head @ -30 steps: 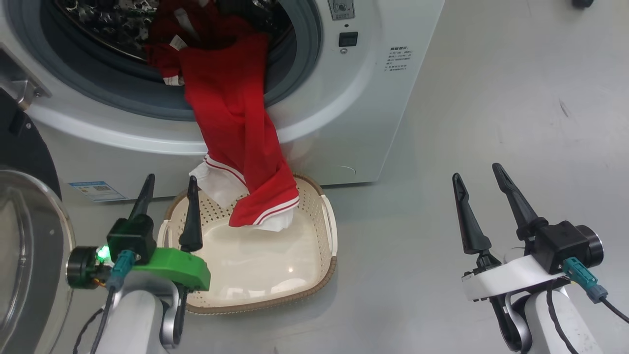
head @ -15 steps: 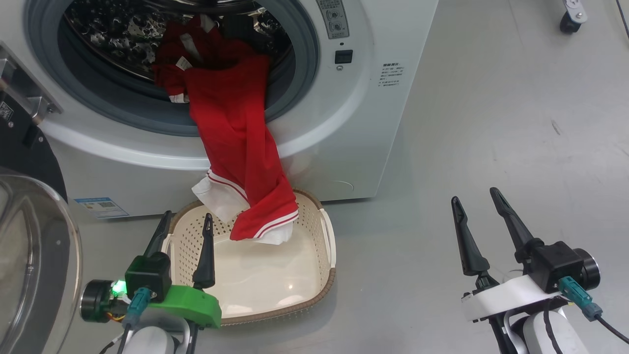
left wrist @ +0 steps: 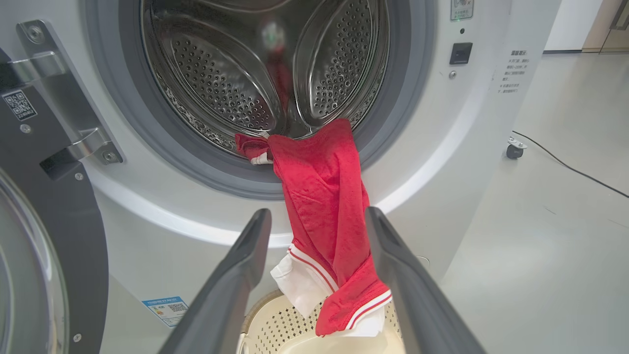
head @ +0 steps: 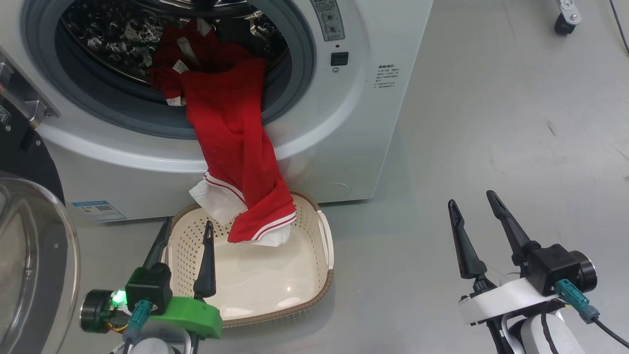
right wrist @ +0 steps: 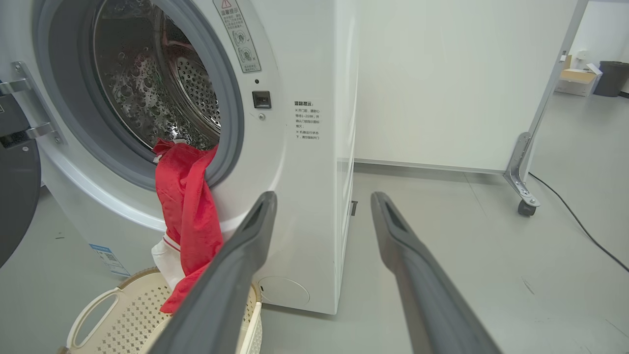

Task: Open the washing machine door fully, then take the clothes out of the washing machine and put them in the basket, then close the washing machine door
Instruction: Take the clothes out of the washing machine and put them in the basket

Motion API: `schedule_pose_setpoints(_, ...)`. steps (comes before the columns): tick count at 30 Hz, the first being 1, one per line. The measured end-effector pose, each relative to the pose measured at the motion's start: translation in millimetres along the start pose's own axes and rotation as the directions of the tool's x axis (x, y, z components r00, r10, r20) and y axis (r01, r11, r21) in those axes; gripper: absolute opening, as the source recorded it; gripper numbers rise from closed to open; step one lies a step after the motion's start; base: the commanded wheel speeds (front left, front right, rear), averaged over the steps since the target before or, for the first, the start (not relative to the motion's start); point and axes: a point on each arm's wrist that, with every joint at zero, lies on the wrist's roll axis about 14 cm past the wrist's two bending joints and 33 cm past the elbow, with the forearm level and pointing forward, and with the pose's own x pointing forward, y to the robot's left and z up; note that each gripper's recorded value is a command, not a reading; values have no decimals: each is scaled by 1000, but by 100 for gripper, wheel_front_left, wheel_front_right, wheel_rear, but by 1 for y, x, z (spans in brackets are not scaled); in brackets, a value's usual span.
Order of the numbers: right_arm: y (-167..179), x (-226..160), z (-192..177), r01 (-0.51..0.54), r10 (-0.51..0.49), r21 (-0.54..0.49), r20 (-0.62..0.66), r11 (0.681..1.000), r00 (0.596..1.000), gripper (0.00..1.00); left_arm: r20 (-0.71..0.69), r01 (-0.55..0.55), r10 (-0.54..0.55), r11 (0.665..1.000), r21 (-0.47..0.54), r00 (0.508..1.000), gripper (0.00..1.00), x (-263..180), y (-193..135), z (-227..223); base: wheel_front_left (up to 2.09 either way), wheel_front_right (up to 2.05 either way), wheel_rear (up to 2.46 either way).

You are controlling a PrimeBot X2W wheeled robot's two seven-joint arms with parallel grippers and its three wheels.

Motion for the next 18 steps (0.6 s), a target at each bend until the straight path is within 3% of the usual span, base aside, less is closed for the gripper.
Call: schedule_pose_setpoints(18,1,2,-8,1,0,12,-21,1000,1000,100,-8,37,-37,999,-4,999,100,7,-12,-5,0,0,0)
